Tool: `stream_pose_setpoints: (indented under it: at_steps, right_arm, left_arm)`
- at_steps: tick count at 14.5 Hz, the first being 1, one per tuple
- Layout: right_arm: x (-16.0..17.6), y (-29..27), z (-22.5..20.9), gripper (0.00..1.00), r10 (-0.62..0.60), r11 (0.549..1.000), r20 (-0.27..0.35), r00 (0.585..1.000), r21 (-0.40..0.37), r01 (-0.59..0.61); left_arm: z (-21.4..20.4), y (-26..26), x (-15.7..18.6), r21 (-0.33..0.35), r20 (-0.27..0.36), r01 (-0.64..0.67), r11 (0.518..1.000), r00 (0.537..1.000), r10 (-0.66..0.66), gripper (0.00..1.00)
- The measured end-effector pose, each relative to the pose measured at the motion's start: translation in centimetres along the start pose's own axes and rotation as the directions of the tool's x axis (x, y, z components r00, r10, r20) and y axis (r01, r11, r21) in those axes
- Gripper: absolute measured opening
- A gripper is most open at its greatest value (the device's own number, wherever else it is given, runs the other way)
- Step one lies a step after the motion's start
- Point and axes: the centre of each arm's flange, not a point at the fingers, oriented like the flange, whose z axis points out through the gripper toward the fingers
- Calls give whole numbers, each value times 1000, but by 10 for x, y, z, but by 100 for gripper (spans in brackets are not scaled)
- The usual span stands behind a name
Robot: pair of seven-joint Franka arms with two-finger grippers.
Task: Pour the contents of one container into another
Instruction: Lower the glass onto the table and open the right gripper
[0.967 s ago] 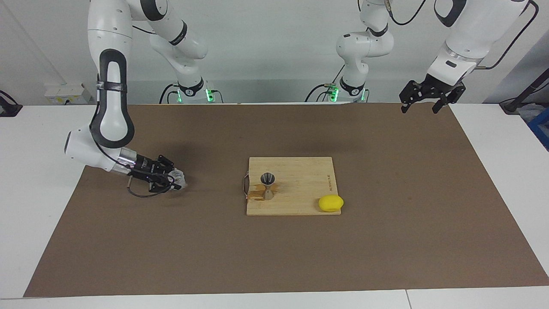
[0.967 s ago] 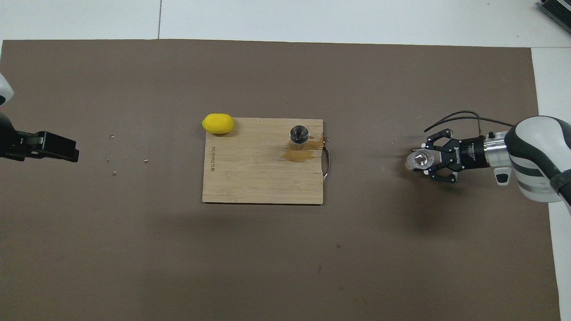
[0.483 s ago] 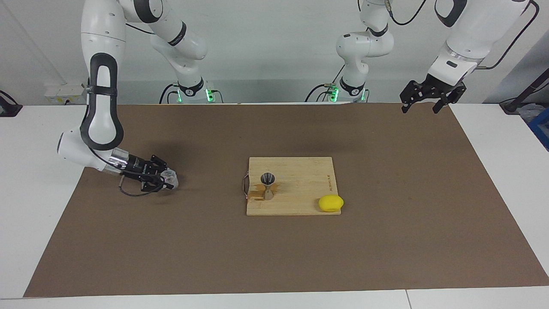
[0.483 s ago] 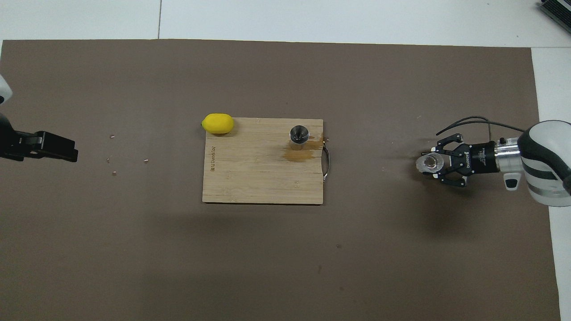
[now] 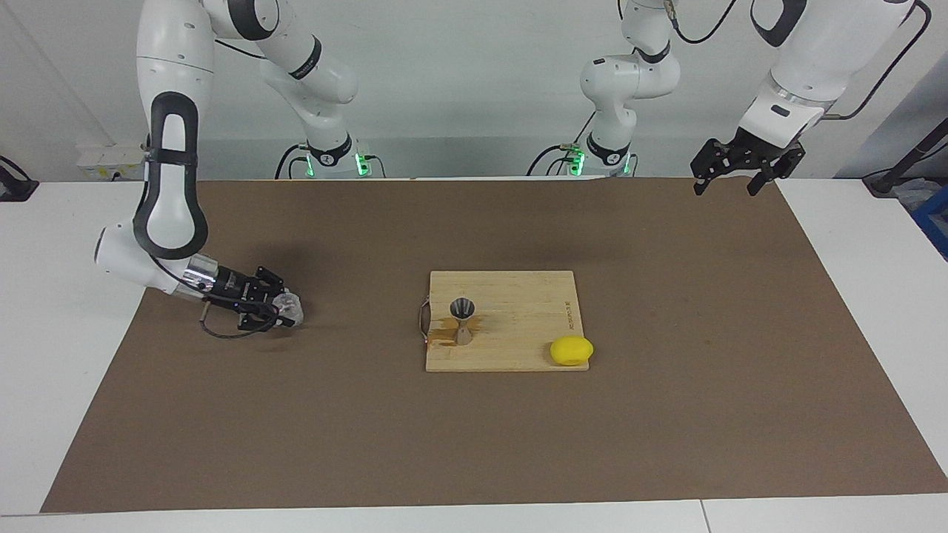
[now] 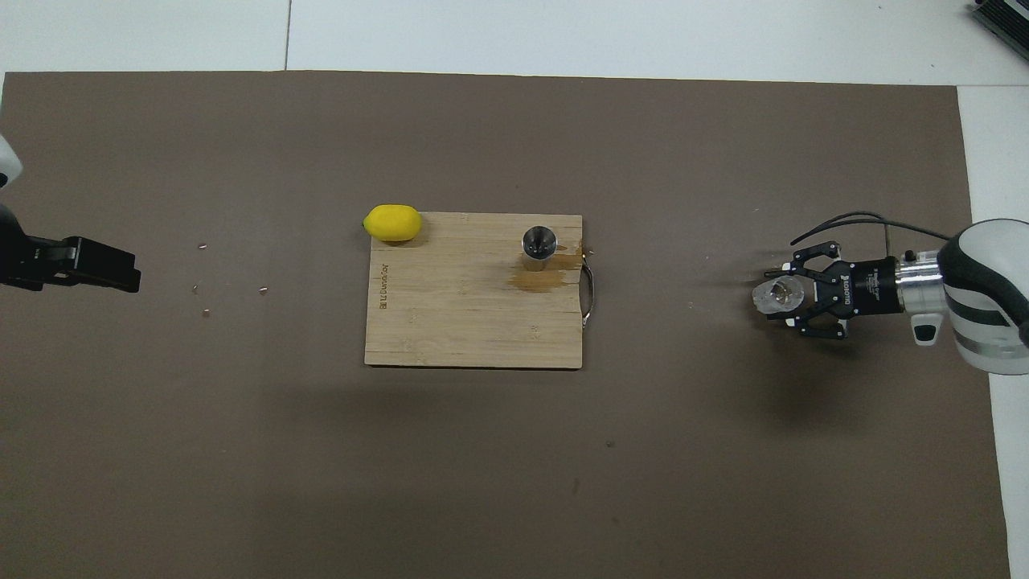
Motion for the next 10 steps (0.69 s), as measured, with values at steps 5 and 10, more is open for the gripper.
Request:
stream_pose_setpoints:
  at_steps: [5,10]
  right_arm:
    - [9,3,-13,100,-53,999,-30,998,-5,53]
    - [-18,3,-55,100,-249,968,-164,955,-75,240]
  left_arm:
    - [0,0,0,0,0,0,1000,1000,0,100]
    - [0,0,0,0,0,0,1000,1000,0,100]
